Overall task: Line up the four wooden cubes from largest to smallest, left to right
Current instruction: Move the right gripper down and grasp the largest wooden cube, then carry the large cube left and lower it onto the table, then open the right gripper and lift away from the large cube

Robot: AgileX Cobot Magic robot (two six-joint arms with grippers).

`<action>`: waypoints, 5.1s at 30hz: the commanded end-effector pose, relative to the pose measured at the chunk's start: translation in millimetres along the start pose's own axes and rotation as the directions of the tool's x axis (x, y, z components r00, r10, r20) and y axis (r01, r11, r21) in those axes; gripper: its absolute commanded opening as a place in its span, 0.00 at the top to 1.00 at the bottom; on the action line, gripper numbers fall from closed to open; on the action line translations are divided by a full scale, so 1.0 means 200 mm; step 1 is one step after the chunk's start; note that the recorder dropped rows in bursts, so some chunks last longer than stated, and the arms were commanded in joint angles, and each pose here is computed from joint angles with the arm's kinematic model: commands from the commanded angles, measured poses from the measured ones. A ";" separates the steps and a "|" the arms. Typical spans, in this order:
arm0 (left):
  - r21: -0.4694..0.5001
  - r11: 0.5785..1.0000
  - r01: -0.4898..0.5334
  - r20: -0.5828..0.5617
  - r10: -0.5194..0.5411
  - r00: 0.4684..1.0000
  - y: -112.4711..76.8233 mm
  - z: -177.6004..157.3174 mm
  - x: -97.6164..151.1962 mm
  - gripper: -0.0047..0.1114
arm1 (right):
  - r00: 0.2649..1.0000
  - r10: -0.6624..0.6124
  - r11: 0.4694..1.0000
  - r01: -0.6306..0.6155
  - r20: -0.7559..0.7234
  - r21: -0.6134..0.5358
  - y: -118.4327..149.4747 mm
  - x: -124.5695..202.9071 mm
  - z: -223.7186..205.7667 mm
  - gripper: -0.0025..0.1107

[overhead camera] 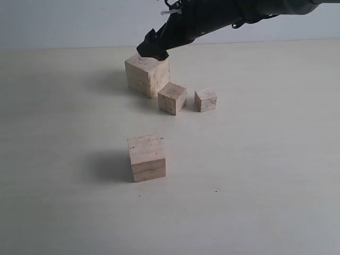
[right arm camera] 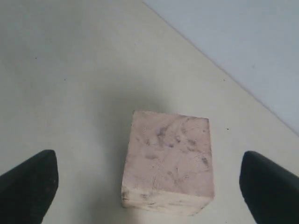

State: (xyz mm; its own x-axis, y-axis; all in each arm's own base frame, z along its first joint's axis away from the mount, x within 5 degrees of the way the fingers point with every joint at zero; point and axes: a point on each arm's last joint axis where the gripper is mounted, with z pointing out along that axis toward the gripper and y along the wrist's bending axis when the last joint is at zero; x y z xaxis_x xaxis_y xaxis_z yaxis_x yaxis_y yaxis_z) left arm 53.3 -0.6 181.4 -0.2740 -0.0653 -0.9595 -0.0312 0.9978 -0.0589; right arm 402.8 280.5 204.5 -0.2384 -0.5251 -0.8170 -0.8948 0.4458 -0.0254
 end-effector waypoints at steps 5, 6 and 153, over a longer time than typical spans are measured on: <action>0.005 1.000 0.001 0.013 -0.001 1.000 0.00 0.00 0.00 0.96 | 0.997 -0.074 0.996 0.075 0.034 -0.044 -0.06 0.05 0.22 0.05; 0.005 1.000 0.001 0.013 -0.001 1.000 0.00 0.00 0.00 0.96 | 0.996 -0.077 0.996 0.078 0.039 -0.042 -0.07 0.04 0.23 0.05; 0.005 1.000 0.001 0.013 -0.001 1.000 0.00 0.00 0.00 0.96 | 0.956 -0.261 0.930 0.212 -0.135 -0.299 0.15 0.05 0.19 0.13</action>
State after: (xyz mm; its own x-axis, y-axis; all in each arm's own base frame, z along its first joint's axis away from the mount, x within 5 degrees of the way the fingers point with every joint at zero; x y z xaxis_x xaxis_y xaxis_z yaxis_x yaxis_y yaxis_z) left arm 53.3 -0.6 181.4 -0.2740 -0.0653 -0.9595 -0.0312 0.9978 -0.0589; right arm 384.3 320.3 194.0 0.0130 -0.6877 -0.7259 -0.9985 0.0296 -0.0460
